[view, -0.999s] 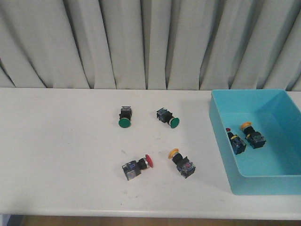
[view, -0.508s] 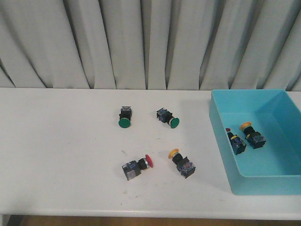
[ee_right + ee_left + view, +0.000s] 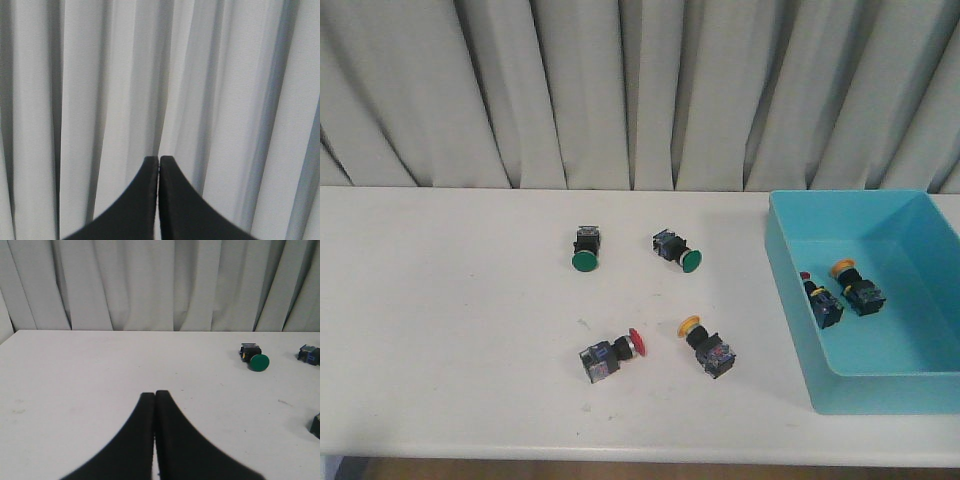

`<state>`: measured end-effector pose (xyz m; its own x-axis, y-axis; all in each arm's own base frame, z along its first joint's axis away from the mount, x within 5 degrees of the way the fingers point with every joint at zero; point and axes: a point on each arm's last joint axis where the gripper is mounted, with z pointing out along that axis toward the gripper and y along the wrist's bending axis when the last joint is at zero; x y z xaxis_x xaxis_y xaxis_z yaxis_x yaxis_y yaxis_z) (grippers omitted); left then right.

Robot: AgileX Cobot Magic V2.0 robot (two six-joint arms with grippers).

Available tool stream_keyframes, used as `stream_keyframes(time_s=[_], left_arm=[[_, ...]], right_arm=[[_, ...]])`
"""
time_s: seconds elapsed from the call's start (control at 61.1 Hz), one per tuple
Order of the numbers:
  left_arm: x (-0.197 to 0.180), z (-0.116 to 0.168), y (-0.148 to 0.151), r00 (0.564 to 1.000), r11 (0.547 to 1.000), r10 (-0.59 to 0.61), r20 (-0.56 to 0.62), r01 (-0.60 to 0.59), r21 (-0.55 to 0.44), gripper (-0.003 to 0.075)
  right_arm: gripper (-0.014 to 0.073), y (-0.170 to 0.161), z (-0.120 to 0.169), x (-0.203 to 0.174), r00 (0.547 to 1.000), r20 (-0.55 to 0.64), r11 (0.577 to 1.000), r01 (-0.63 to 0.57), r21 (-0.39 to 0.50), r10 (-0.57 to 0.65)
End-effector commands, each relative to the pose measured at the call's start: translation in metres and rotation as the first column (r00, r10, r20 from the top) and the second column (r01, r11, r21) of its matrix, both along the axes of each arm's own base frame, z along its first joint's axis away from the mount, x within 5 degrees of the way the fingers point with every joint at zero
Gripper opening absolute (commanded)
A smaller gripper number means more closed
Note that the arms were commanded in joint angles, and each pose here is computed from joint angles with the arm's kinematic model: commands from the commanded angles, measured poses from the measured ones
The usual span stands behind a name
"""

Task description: Pick red and yellow buttons and place in box

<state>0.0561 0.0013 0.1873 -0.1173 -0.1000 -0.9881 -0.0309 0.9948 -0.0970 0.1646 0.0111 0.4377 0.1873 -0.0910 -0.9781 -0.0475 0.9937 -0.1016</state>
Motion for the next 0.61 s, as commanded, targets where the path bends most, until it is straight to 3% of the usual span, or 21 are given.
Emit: stream_keyframes(time_s=[0.0,0.589], left_arm=[[0.0010,-0.0097,-0.0004,0.999,1.000,-0.003,0.033,0.004,-0.009,-0.0007],[0.0010,-0.0097,-0.0004,0.999,1.000,-0.003,0.033,0.004,-0.009,-0.0007]], right_arm=[[-0.0008,0.0018,0.0094,-0.0044,0.999,0.033,0.999,-0.029,0.035,0.028],[-0.0008,0.0005,0.0092,-0.0042,0.999,0.030,0.999,-0.013,0.029,0.013]])
